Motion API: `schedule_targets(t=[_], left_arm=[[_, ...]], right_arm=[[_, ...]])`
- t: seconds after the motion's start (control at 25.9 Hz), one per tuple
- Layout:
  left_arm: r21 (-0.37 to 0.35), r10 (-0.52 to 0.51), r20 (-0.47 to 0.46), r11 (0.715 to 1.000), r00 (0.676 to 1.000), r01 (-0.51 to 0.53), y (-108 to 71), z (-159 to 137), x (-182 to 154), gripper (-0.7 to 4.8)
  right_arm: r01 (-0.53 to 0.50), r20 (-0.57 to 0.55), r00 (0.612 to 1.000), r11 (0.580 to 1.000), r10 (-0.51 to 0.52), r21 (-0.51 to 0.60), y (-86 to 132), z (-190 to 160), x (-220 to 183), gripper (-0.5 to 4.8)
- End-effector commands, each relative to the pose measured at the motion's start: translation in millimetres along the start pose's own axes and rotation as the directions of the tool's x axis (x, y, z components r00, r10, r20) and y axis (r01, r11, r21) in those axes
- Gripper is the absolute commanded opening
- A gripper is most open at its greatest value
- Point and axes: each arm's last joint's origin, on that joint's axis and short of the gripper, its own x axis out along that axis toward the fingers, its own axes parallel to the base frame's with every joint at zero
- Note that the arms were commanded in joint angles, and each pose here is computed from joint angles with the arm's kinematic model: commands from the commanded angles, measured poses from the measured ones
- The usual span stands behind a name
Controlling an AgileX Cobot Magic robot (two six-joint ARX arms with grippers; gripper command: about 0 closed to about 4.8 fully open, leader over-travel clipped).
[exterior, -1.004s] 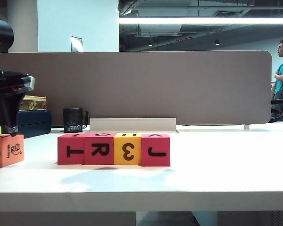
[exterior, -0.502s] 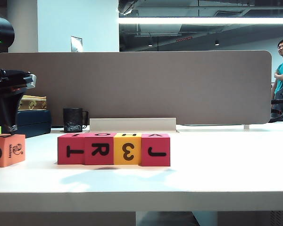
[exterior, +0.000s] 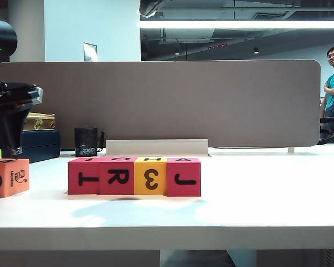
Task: Select the appropriate blocks from the scattered letter blocks on the table and arrange them in a row to spell out "ALOHA".
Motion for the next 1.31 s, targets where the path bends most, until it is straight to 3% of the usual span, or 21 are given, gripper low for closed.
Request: schedule_targets(t=[0.04, 0.39, 0.62, 0.85, 1.31], left_arm=[[0.005, -0.008, 0.006, 1.000, 1.000, 0.008, -0.5, -0.2, -1.0, 3.60], [0.012, -0.009, -0.015, 1.000, 1.000, 0.009, -2.7, -2.0, 8.8, 3.68], [0.017, -0.012, -0.026, 1.000, 1.000, 0.012, -4.0, -1.5, 13.5, 2.68], [0.001, -0.023, -0.032, 1.000, 0.999, 0.023, -5.9, -0.9, 16.9, 2.68], [0.076, -0.093, 0.000, 0.993, 0.996, 0.093, -37.6, 4.4, 20.7, 2.68]], right_arm=[[-0.005, 0.023, 1.000, 1.000, 0.004, 0.004, 0.9, 2.7, -3.3, -0.02], [-0.005, 0.024, 1.000, 1.000, 0.005, 0.003, 0.9, 2.8, -3.3, -0.02], [-0.005, 0.024, 1.000, 1.000, 0.005, 0.004, 0.9, 2.7, -3.3, -0.01], [-0.005, 0.024, 1.000, 1.000, 0.005, 0.004, 0.9, 2.8, -3.3, -0.01], [-0.005, 0.023, 1.000, 1.000, 0.005, 0.010, 1.0, 2.6, -3.1, -0.02]])
